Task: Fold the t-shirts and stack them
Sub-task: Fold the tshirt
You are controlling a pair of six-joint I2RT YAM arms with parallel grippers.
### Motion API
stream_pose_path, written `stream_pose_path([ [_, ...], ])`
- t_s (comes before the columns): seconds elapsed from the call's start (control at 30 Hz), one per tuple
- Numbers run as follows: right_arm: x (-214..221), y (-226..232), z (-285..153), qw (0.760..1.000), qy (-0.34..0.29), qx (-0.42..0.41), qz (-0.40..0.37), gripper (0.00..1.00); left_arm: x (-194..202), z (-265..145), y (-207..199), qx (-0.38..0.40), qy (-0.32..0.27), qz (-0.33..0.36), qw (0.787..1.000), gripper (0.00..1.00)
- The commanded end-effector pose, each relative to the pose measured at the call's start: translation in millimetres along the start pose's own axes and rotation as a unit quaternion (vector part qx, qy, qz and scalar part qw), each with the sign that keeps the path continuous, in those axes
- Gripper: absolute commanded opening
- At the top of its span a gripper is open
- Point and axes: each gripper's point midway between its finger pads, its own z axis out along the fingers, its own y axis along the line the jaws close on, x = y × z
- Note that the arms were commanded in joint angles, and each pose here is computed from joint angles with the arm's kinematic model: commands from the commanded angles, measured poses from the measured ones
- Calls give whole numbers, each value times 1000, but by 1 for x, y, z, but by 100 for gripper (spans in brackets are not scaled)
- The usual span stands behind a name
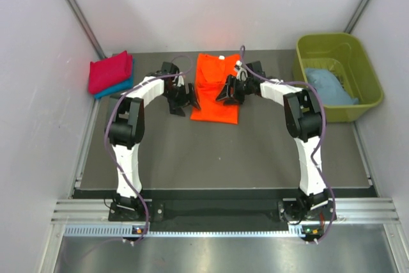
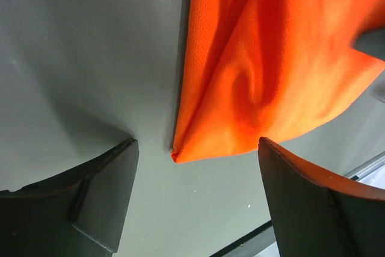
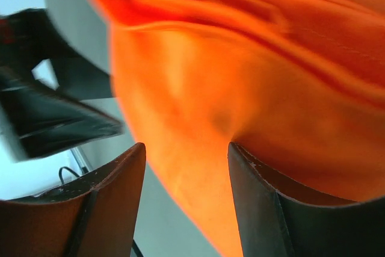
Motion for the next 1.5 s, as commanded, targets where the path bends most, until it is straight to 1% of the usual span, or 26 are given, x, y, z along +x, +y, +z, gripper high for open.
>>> stream_pose_path([
  [0.0, -23, 12, 1, 999, -23, -23, -14, 57, -11, 1, -10, 10, -18, 21, 1000, 84],
  [0.07, -21, 9, 3, 1000, -21, -22, -9, 57, -7, 5, -11, 9, -12, 25, 1000, 84],
  [0.17, -21, 7, 4, 999, -22, -26, -4, 57, 3, 13, -16, 13, 3, 32, 999, 75],
  [0.2, -21, 8, 2, 999, -24, -27, -3, 57, 8, 15, -21, 16, 8, 37, 999, 66],
  [0.23, -22, 8, 1, 999, -27, -29, -2, 57, 12, 17, -23, 20, 16, 37, 999, 64],
  [0.33, -24, 9, -4, 999, -35, -32, -2, 57, 26, 23, -27, 21, 32, 36, 999, 61],
  [0.37, -26, 11, -6, 999, -37, -34, -4, 57, 35, 26, -29, 23, 43, 34, 998, 58],
  [0.4, -27, 11, -7, 999, -38, -35, -5, 57, 37, 27, -30, 26, 45, 35, 998, 52],
  [0.43, -29, 11, -8, 999, -41, -34, -4, 57, 39, 28, -30, 25, 46, 35, 998, 36],
  [0.5, -32, 12, -10, 998, -45, -34, -7, 57, 42, 30, -31, 25, 48, 34, 998, 25],
  [0.53, -34, 13, -11, 998, -47, -36, -8, 57, 40, 29, -32, 25, 45, 34, 998, 15],
  [0.57, -35, 16, -13, 998, -49, -37, -10, 57, 39, 27, -33, 22, 42, 33, 998, 2],
  [0.6, -37, 18, -16, 998, -51, -38, -12, 57, 37, 25, -32, 16, 37, 34, 999, 0],
  [0.7, -42, 33, -33, 997, -57, -47, -27, 56, 30, 12, -42, 24, 21, 47, 998, 0],
  [0.73, -39, 33, -40, 997, -50, -39, -31, 55, 30, 8, -43, 25, 18, 48, 998, 0],
  [0.8, -41, 44, -64, 997, -60, -37, -43, 55, 30, 0, -48, 30, 10, 53, 998, 0],
  [0.83, -33, 31, -74, 998, -55, -24, -25, 55, 31, -2, -49, 31, 10, 55, 998, 0],
  [0.87, -34, 38, -91, 997, -65, -23, -28, 55, 34, -4, -49, 33, 11, 56, 998, 0],
  [0.93, -22, 21, -105, 998, -54, 0, -11, 56, 36, -10, -52, 40, 11, 60, 997, 0],
  [0.97, -18, 22, -112, 998, -54, 2, -13, 56, 40, -11, -50, 40, 14, 58, 997, 0],
  [1.07, 6, 6, -119, 999, -31, 24, -1, 56, 43, -14, -53, 48, 14, 56, 997, 0],
  [1.1, 22, -3, -117, 999, -16, 31, 20, 57, 43, -15, -54, 50, 13, 57, 997, 0],
  [1.17, 36, -6, -116, 999, -6, 25, 42, 57, 41, -18, -57, 53, 10, 59, 997, 0],
  [1.2, 51, -12, -113, 997, 8, 26, 67, 57, 40, -19, -58, 53, 8, 60, 997, 0],
  [1.37, 80, -36, -108, 990, 36, 37, 131, 57, 38, -22, -62, 56, 4, 67, 996, 0],
  [1.47, 90, -45, -104, 987, 48, 45, 145, 56, 40, -21, -62, 56, 6, 68, 996, 0],
])
